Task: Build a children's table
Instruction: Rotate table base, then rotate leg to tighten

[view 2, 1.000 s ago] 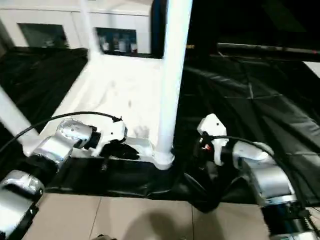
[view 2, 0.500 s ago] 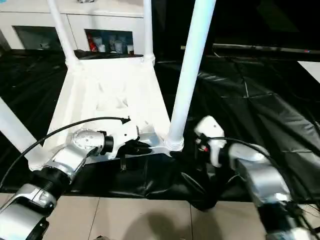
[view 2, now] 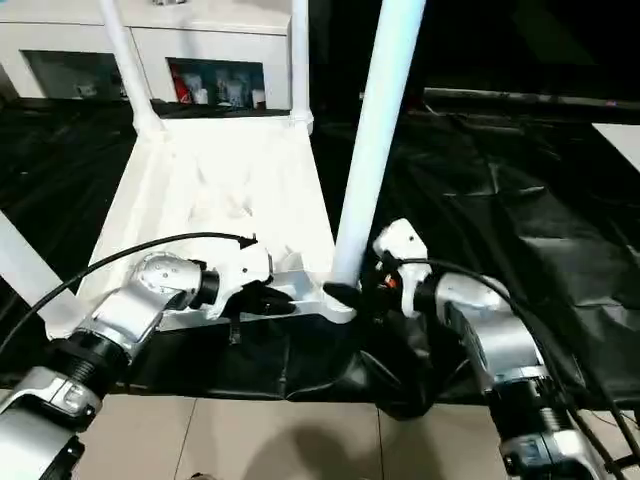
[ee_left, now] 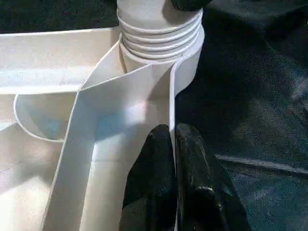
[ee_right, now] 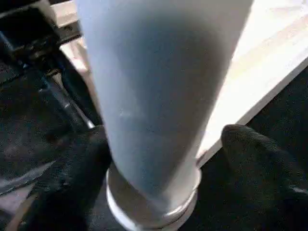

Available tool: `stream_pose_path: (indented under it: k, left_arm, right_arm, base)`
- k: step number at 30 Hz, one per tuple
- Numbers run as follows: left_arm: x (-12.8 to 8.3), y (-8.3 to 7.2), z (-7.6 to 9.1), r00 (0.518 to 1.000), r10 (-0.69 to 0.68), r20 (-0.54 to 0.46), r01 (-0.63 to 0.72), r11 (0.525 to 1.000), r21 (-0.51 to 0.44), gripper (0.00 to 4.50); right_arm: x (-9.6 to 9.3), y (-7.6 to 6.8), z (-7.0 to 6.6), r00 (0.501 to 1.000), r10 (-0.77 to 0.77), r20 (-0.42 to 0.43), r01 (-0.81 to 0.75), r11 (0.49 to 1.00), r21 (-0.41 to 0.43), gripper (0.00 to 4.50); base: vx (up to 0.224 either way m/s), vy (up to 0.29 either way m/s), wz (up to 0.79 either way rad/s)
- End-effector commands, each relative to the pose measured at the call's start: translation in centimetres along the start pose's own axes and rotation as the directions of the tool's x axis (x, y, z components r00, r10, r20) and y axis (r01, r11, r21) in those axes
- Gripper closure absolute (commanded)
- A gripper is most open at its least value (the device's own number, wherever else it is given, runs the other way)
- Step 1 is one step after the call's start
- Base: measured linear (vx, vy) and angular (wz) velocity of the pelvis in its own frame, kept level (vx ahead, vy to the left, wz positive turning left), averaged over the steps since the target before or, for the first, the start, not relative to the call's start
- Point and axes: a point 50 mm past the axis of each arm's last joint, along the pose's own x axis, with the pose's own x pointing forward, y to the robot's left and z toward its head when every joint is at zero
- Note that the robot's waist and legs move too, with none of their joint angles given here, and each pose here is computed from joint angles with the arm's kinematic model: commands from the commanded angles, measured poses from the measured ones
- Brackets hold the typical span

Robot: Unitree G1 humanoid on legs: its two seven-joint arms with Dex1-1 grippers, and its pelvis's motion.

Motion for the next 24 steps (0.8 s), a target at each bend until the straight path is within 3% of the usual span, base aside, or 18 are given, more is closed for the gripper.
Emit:
stream_pose_path:
  k: [1, 14, 19, 24]
  left_arm:
    - [-0.2, -0.7, -2.6, 0.990, -0.034, -0.134, 0.026, 0.998, -0.062, 4.50]
    - [-0.6, -0.9, -3.1, 0.990, -0.036, -0.136, 0.024, 0.996, -0.087, 4.50]
    - [-0.1, -0.4, -2.9, 0.994, 0.035, -0.108, -0.050, 0.989, -0.137, 4.50]
    - [1.8, 0.3, -1.9, 0.985, 0.141, -0.104, -0.158, 0.971, -0.182, 4.50]
  right_arm:
    - [0.2, -0.1, 0.3, 1.000, 0.021, 0.003, -0.021, 1.000, -0.015, 0.97]
    - [0.7, -0.1, 0.0, 0.998, 0.059, 0.006, -0.059, 0.998, 0.013, 1.97]
    - [1.3, -0.2, -1.7, 0.998, -0.061, 0.032, 0.056, 0.988, 0.142, 2.30]
    - [3.0, 0.7, -3.9, 0.966, -0.258, -0.012, 0.250, 0.923, 0.292, 2.40]
  base:
    - [0.000, 0.000, 0.00]
    - [0.000, 0.000, 0.00]
    - [0.000, 0.000, 0.00]
    - [0.000, 0.000, 0.00]
